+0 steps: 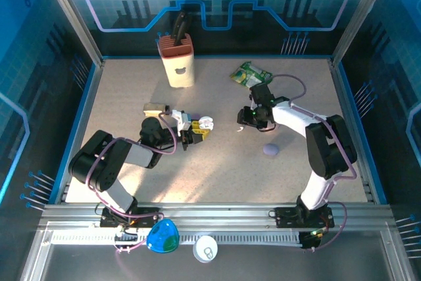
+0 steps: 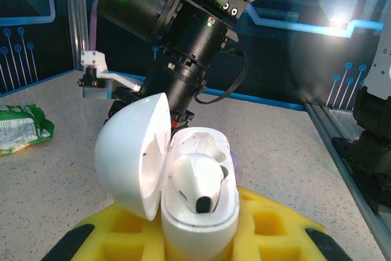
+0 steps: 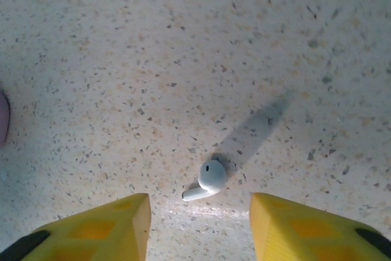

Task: Insert the wireless bluetooth earbuds into the charging case

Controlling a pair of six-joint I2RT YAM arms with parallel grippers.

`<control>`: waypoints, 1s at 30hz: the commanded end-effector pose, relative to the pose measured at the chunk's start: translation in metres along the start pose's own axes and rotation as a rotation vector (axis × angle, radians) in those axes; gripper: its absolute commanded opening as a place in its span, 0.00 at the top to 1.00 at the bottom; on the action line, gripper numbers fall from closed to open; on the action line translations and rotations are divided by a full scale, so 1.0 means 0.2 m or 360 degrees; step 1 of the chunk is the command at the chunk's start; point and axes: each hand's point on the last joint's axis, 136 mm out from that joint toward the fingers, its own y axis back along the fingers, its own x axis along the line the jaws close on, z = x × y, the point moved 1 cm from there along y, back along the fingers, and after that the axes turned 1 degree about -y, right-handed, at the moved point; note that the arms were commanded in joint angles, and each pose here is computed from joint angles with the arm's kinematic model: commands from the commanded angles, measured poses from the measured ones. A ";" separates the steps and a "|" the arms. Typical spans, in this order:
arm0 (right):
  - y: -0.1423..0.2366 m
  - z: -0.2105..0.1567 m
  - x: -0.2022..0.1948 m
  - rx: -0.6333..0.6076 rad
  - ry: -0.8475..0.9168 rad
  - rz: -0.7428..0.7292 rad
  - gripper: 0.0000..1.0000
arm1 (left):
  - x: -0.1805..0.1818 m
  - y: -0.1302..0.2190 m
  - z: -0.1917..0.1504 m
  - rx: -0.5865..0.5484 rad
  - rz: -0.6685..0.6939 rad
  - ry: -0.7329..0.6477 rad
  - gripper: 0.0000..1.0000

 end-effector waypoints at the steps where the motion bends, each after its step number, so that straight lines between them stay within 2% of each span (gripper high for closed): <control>1: -0.06 -0.01 0.04 0.0046 -0.0149 0.0097 0.56 | 0.02 0.01 0.01 -0.0017 0.0013 0.0005 0.88; 7: -0.12 0.00 0.03 0.0097 -0.0182 0.0134 0.60 | 0.01 0.01 0.01 -0.0016 0.0016 0.0005 0.88; 18: -0.15 -0.03 0.03 0.0153 -0.0139 0.0138 0.61 | 0.02 0.01 0.00 -0.0014 0.0014 0.0010 0.88; 30: -0.24 -0.03 -0.02 0.0215 -0.0173 0.0080 0.69 | 0.02 0.01 0.01 -0.0016 0.0009 0.0011 0.88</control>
